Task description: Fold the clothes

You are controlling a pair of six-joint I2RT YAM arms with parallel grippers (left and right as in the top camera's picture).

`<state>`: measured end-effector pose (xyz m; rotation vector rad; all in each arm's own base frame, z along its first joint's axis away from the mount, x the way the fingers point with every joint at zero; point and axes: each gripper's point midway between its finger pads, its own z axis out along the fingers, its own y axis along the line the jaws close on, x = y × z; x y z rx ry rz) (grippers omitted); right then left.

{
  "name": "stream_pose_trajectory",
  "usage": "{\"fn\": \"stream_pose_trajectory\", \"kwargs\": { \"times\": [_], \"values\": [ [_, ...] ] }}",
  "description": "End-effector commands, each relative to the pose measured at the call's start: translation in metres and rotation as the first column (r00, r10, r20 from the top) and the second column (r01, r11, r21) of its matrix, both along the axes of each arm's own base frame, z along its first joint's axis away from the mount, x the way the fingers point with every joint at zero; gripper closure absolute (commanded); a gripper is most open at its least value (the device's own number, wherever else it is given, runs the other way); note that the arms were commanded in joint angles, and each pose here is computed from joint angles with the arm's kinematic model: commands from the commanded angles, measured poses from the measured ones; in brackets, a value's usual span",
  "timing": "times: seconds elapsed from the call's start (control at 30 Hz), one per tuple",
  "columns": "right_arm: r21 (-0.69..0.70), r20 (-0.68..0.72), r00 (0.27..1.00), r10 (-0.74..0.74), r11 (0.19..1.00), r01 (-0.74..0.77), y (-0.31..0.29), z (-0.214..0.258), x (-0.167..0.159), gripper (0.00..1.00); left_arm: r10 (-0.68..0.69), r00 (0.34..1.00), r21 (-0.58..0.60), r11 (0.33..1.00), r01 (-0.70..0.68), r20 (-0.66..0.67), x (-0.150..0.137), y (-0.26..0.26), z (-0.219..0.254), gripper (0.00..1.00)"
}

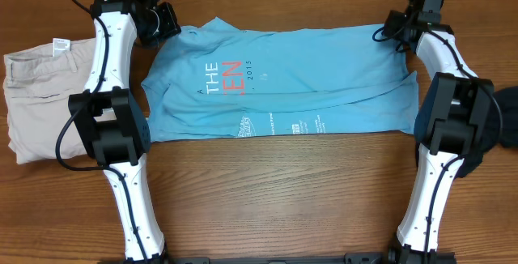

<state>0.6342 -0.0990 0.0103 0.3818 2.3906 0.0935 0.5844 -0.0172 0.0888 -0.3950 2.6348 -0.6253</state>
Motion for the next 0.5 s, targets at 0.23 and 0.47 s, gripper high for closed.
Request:
{"fn": "stream_pose_trajectory", "kwargs": {
  "times": [0.23, 0.47],
  "values": [
    [0.005, -0.03, 1.0, 0.005, 1.0, -0.005, 0.007, -0.024, -0.002, 0.94, -0.023, 0.997, 0.019, 1.0, 0.021, 0.074, 0.006, 0.0, 0.03, 0.96],
    [0.004, -0.033, 0.999, -0.002, 1.0, 0.002, 0.004, -0.005, -0.004, 0.96, -0.034, 0.996, 0.026, 0.999, 0.032, 0.082, 0.006, 0.0, 0.03, 0.96]
  ]
}}
